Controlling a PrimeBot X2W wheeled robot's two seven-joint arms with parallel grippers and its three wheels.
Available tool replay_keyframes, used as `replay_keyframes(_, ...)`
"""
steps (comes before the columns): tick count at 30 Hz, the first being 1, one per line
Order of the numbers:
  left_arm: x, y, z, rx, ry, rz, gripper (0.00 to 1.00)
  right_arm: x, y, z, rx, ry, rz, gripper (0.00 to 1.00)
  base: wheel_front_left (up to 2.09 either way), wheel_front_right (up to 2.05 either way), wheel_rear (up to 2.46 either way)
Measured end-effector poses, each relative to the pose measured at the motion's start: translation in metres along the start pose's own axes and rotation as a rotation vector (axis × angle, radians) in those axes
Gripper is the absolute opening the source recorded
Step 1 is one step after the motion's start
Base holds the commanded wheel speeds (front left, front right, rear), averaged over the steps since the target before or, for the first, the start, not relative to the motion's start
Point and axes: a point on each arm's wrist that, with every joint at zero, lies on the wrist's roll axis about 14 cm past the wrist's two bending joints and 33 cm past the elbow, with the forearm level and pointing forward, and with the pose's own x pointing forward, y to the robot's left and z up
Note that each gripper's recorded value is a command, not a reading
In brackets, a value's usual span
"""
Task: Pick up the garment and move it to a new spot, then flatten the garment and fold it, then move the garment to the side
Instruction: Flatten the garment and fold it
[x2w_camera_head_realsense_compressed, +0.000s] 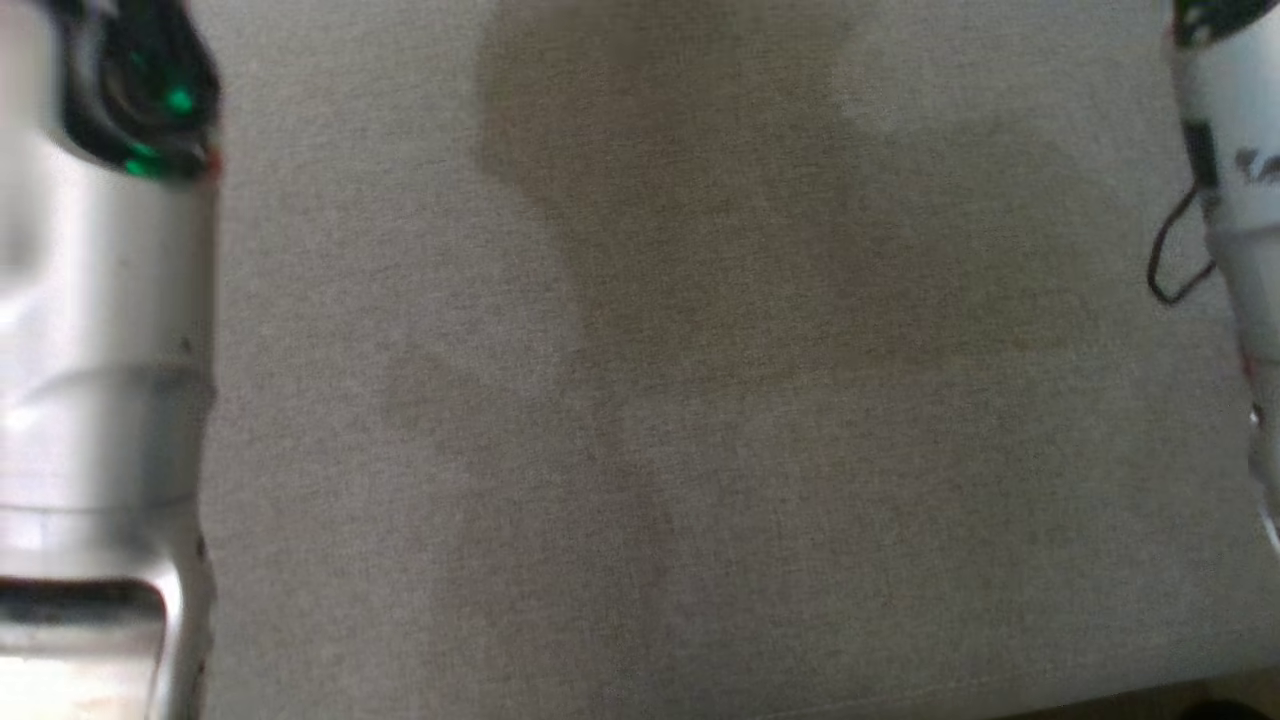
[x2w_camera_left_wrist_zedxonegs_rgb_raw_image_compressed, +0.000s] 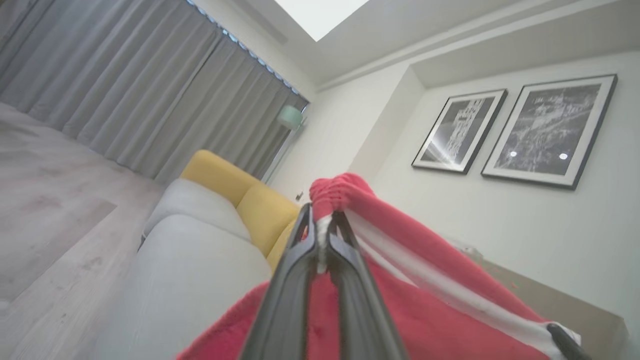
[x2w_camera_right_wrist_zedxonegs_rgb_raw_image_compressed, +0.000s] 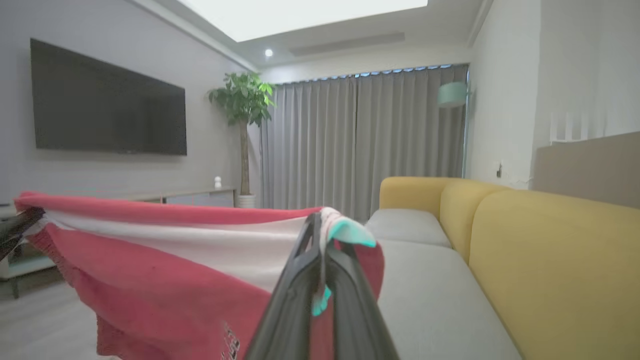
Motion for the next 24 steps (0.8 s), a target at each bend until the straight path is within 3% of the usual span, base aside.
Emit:
replay_keyframes(3, -0.026, 0.010, -0.045, 0.001, 0.138, 0.030, 0.00, -0.018, 0.006, -0.041, 0.007, 0.155, 0.028, 0.00, 0.00, 0.00, 0.00)
replay_keyframes(5, -0.063, 0.025, -0.089, 0.006, 0.291, 0.075, 0.00, -0.049, 0.006, -0.087, 0.048, 0.334, 0.021, 0.00, 0.00, 0.00, 0.00)
replay_keyframes(6, -0.063, 0.025, -0.089, 0.006, 0.291, 0.075, 0.00, -0.049, 0.006, -0.087, 0.048, 0.334, 0.021, 0.00, 0.00, 0.00, 0.00)
replay_keyframes(9, -0.142, 0.046, -0.148, -0.021, 0.536, 0.180, 0.00, -0.123, 0.020, -0.159, 0.147, 0.650, 0.019, 0.00, 0.00, 0.00, 0.00)
replay_keyframes(12, -0.221, 0.043, -0.187, -0.078, 0.768, 0.237, 0.00, -0.199, 0.038, -0.199, 0.226, 0.906, 0.034, 0.00, 0.00, 0.00, 0.00)
replay_keyframes(18, -0.326, 0.003, -0.199, -0.154, 1.054, 0.222, 0.00, -0.287, 0.036, -0.190, 0.274, 1.139, 0.035, 0.00, 0.00, 0.00, 0.00)
replay_keyframes(24, -0.368, -0.053, -0.164, -0.204, 1.132, 0.193, 0.00, -0.361, 0.030, -0.163, 0.341, 1.272, -0.023, 0.00, 0.00, 0.00, 0.00)
